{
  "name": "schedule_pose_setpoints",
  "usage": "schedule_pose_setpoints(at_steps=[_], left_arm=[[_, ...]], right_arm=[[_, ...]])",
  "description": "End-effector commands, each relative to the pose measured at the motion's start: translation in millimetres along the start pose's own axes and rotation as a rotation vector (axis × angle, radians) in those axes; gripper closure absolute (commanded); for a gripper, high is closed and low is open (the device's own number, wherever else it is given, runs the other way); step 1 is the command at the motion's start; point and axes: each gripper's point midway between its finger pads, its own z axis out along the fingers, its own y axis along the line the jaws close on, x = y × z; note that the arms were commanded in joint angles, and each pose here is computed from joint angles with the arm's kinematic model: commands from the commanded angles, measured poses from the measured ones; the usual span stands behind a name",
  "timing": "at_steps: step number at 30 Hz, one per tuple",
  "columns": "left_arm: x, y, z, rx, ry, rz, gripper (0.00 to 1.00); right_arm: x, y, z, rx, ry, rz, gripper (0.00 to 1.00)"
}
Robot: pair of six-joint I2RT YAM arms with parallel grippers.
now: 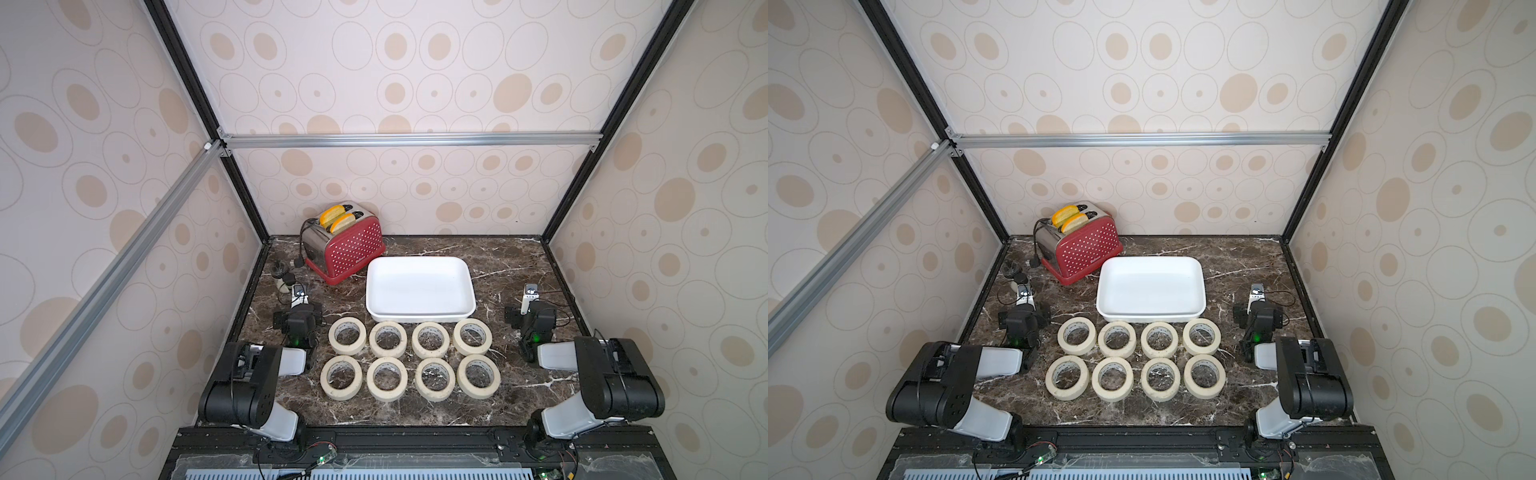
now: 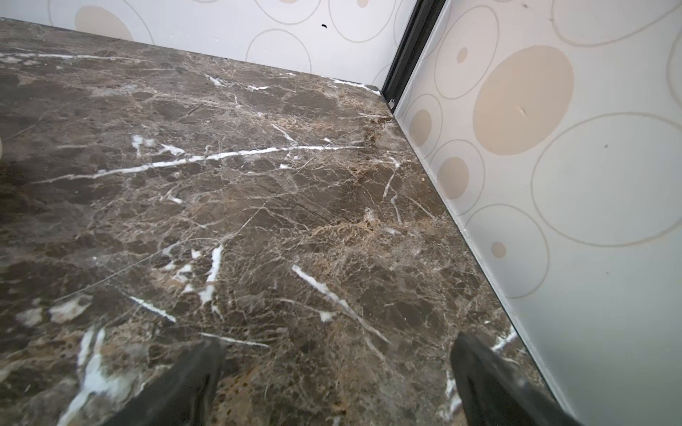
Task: Take out the art tape in the storage box
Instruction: Reset both arms
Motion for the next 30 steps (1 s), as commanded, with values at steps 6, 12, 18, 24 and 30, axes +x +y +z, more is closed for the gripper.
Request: schedule_pose_setpoints(at_steps=[6,12,18,24,30], left_arm=[[-13.7,-9.0,13.3,0.103,-0.001,-0.093,0.01],[-14.1,-8.9,12.6,0.105,0.0,-0.094,0.01],[-13.8,-9.0,12.7,0.105,0.0,-0.093,0.01],[-14.1,-9.0,12.7,0.105,-0.001,-0.094,0.01],[-13.8,-9.0,12.7,0.105,0.0,-0.093,0.01]], right_arm=[[-6.3,2.7,1.1,-0.012,-0.011,0.009,0.0],[-6.6,3.1,1.5,-0.013,-0.007,0.009,0.0],[-6.9,3.1,1.1,-0.013,-0.008,0.009,0.0],[-7.0,2.9,1.1,-0.013,-0.008,0.01,0.0],[-6.4,-1.9,-9.8,0.004,-0.066,0.037,0.0]])
